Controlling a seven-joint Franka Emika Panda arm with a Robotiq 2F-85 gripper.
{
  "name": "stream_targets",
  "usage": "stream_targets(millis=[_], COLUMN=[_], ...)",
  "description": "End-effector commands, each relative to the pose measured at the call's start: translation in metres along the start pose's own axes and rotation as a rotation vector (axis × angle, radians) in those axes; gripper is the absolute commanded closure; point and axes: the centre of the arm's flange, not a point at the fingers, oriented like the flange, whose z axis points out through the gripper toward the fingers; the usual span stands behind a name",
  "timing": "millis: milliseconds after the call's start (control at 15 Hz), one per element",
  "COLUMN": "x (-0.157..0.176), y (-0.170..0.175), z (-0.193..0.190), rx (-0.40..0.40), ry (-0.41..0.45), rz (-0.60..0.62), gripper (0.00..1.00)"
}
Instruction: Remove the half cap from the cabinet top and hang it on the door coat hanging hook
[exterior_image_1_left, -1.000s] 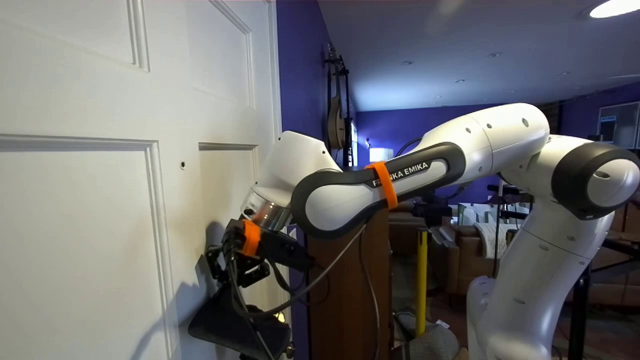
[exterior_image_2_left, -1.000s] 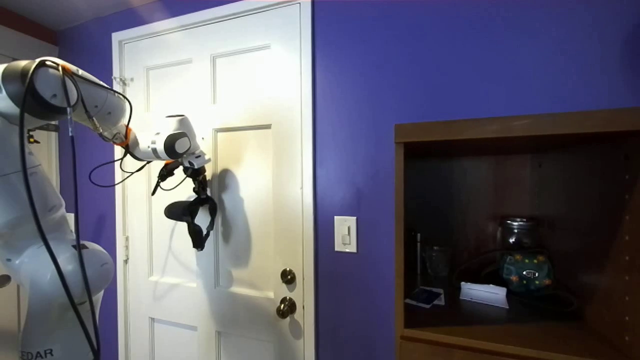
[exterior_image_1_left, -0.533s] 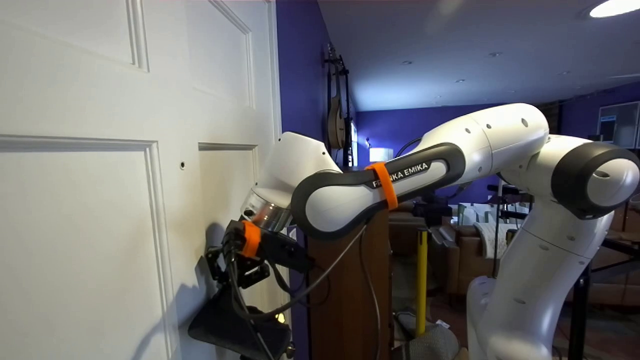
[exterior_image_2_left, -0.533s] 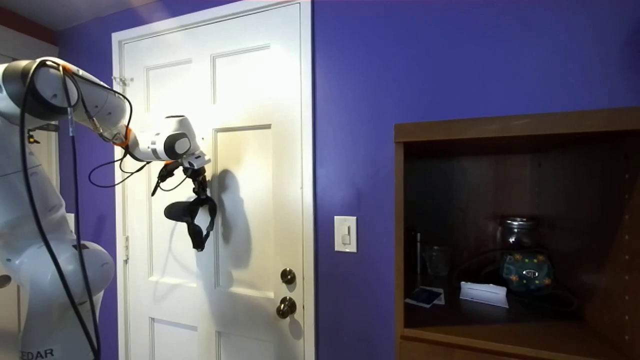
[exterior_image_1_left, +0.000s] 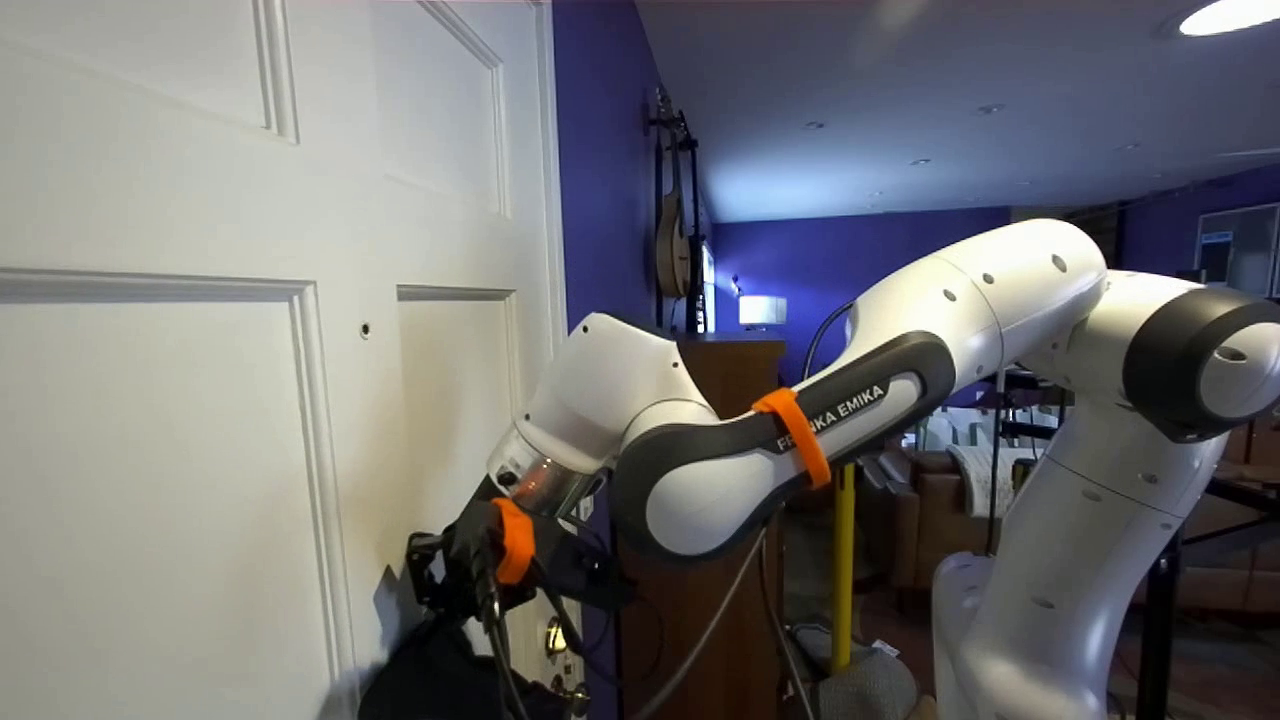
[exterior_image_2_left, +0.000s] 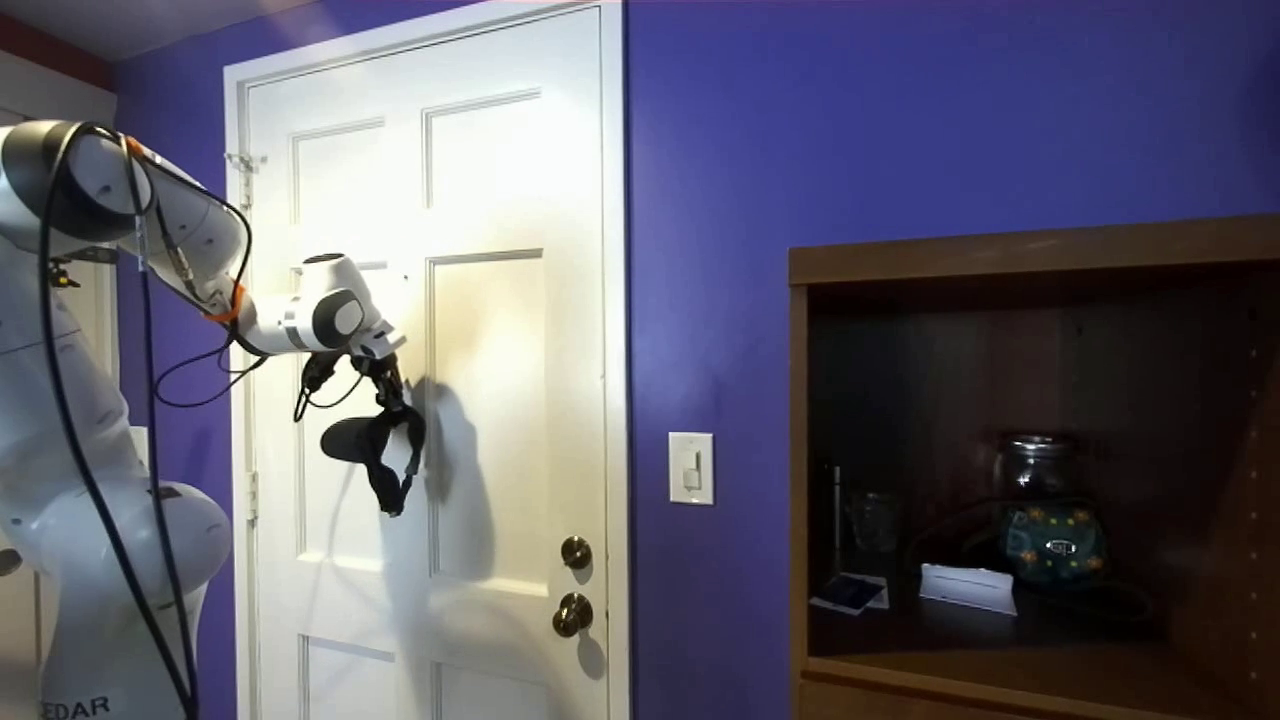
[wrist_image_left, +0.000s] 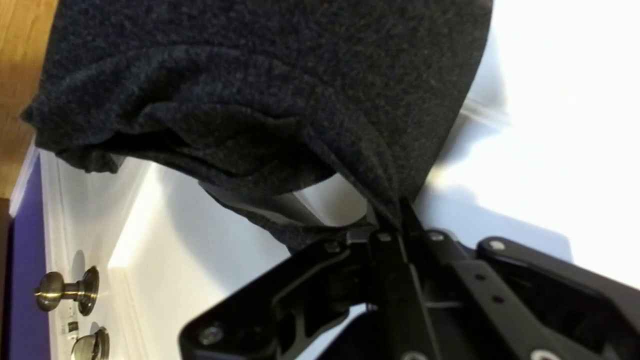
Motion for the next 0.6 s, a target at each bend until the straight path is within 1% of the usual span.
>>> stream_targets(millis=[0,200,533], x=[-0.018,-0.023,-0.027], y=[0.015,0.018,0.031], z=[0.009,0.017,0.031], rx=[0.040,0.080,0.086], ry=[0.058,0.091,0.105], rz=[0.032,0.029,0.001], gripper=[0.99,0.99,0.99])
